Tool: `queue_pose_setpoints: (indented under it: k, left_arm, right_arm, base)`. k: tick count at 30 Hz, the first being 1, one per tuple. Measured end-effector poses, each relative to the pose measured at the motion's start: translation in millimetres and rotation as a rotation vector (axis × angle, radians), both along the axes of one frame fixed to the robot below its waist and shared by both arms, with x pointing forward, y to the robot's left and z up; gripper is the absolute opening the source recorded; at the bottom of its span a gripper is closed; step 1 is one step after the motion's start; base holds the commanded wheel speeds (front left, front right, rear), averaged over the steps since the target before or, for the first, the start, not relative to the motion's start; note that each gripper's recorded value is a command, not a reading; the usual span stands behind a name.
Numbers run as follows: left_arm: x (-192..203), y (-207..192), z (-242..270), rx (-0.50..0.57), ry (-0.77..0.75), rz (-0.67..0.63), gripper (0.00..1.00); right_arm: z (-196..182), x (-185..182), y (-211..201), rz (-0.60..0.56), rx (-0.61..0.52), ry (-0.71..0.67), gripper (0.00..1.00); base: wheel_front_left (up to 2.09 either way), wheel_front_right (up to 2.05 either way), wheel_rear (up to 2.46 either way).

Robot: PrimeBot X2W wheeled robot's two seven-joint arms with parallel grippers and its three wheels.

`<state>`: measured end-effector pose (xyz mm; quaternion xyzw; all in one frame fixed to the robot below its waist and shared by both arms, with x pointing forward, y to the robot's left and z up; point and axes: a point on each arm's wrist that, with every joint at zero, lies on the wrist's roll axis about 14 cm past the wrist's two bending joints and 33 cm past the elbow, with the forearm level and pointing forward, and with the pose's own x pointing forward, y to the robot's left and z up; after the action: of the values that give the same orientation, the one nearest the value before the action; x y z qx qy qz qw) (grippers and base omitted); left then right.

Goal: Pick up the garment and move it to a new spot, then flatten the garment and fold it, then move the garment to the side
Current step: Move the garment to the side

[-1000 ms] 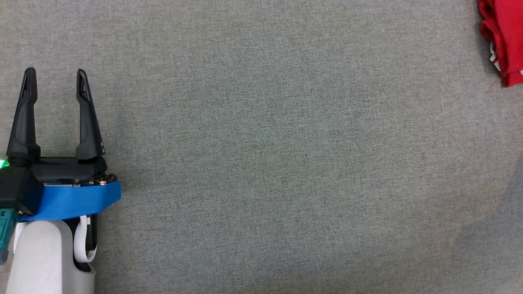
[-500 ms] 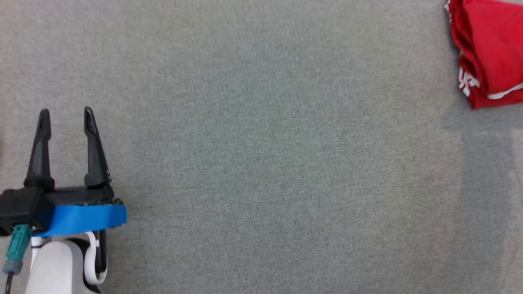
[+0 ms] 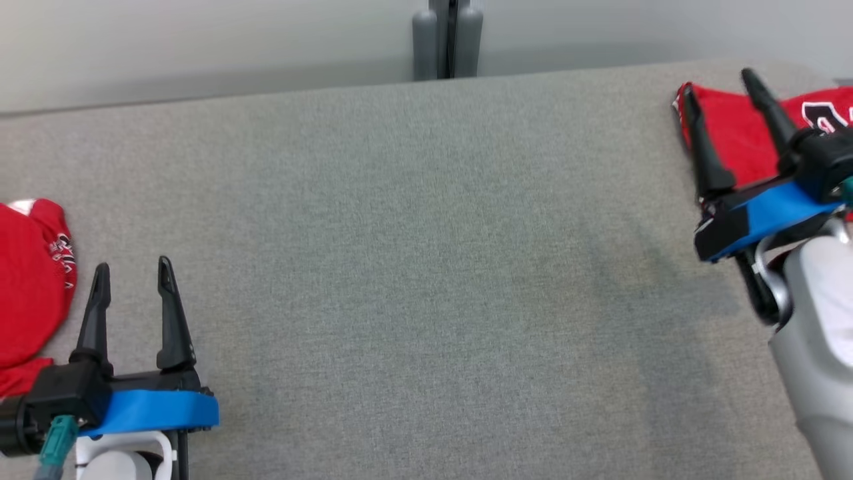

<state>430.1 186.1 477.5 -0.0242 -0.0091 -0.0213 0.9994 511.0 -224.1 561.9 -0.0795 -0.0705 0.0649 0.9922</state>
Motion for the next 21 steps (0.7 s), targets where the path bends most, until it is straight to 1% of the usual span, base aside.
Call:
queue_pose_setpoints:
  k: [4, 9, 21]
  left_arm:
    - [-11.3, -1.5, 6.0, -0.012, -0.008, 0.004, 1.0]
    - [-24.3, -5.9, 9.9, -0.027, -0.011, -0.002, 1.0]
    - [-41.6, -11.3, 11.6, -0.053, -0.01, -0.008, 1.0]
  right_arm:
    - [0.3, -15.6, 18.0, 0.038, 0.036, -0.001, 1.0]
    - [-8.5, -38.2, 23.7, 0.04, 0.086, 0.017, 1.0]
    - [-37.5, -93.8, 7.2, -0.057, 0.198, 0.05, 1.0]
  base:
    - [0.0, 0.0, 0.0]
    - [0.0, 0.0, 0.0]
    - [0.0, 0.0, 0.0]
